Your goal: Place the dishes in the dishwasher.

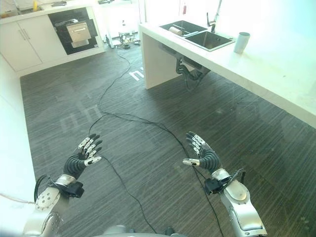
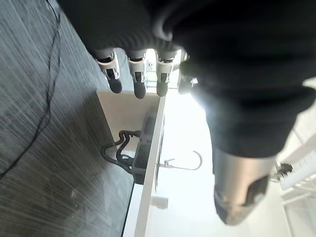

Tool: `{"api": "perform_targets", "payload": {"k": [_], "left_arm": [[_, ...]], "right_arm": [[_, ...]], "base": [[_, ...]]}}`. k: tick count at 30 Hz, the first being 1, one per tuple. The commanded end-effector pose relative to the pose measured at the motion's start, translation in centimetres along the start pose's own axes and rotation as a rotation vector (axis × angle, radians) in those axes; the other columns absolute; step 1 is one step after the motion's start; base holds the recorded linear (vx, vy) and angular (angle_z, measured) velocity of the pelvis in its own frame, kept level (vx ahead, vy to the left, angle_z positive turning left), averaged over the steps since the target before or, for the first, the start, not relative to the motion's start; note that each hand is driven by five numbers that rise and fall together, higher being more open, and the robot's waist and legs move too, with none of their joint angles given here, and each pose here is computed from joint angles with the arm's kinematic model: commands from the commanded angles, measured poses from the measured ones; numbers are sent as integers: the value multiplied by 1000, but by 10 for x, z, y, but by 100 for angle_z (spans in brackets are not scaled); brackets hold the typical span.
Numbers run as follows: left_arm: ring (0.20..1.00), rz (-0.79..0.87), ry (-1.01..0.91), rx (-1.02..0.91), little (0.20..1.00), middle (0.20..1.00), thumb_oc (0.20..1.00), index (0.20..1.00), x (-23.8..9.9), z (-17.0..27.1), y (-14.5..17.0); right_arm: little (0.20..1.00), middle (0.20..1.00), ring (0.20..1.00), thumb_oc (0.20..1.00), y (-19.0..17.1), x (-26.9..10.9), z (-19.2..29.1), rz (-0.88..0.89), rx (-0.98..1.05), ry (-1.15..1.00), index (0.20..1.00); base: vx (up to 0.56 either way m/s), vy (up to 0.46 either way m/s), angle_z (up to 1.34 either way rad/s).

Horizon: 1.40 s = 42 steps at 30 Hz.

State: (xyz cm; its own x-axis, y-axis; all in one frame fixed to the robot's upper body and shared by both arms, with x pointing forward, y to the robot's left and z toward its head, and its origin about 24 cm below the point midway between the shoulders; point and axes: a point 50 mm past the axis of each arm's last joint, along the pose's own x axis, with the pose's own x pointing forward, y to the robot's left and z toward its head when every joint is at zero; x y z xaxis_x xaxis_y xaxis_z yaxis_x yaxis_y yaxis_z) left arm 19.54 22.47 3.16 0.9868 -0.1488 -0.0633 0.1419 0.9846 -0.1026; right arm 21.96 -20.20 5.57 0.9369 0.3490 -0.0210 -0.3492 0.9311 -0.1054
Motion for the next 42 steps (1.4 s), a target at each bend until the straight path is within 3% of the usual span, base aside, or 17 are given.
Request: {"api": "perform_targets", "payload": {"k": [1,9,12,17,22,28,34,42], "left_arm": [[1000,32,-151,19,1000,1000,1000,1000,2,28,11],[1000,43,-149,6,1000,1000,1000,1000,0,25,13],[1000,-34,-156,72,1000,1000,1000,1000,8,33,9],[1000,-25,-130,91,1000,1000,1000,1000,11,29,5],[1000,-22,-166,101,1000,1000,1000,1000,10,40,11],[1000,-65,-143,106,1000,1000,1000,1000,9,29,-5],[1000,-35,-135,70,1000,1000,1000,1000,8,32,-1],[1000,-55,-137,48,1000,1000,1000,1000,13,23,-18]], "right_arm": [[1000,1000,1000,1000,-8,7,33,13,-57,-163,1000],[1000,1000,1000,1000,-8,-5,31,35,-43,-151,1000],[1000,1000,1000,1000,-2,0,28,-52,-25,-167,1000],[1000,1000,1000,1000,4,5,22,-71,-23,-155,1000],[1000,1000,1000,1000,-7,-7,21,-81,13,-154,1000],[1000,1000,1000,1000,-8,-9,23,-137,85,-180,1000],[1000,1000,1000,1000,-14,-10,27,-138,41,-169,1000],[1000,1000,1000,1000,-30,-8,52,-153,-68,-255,1000]], "base": [[359,236,4],[540,449,-25],[511,534,43],[255,277,74],[314,-61,60],[525,-144,67],[536,-224,-45],[342,-242,-73]]}}
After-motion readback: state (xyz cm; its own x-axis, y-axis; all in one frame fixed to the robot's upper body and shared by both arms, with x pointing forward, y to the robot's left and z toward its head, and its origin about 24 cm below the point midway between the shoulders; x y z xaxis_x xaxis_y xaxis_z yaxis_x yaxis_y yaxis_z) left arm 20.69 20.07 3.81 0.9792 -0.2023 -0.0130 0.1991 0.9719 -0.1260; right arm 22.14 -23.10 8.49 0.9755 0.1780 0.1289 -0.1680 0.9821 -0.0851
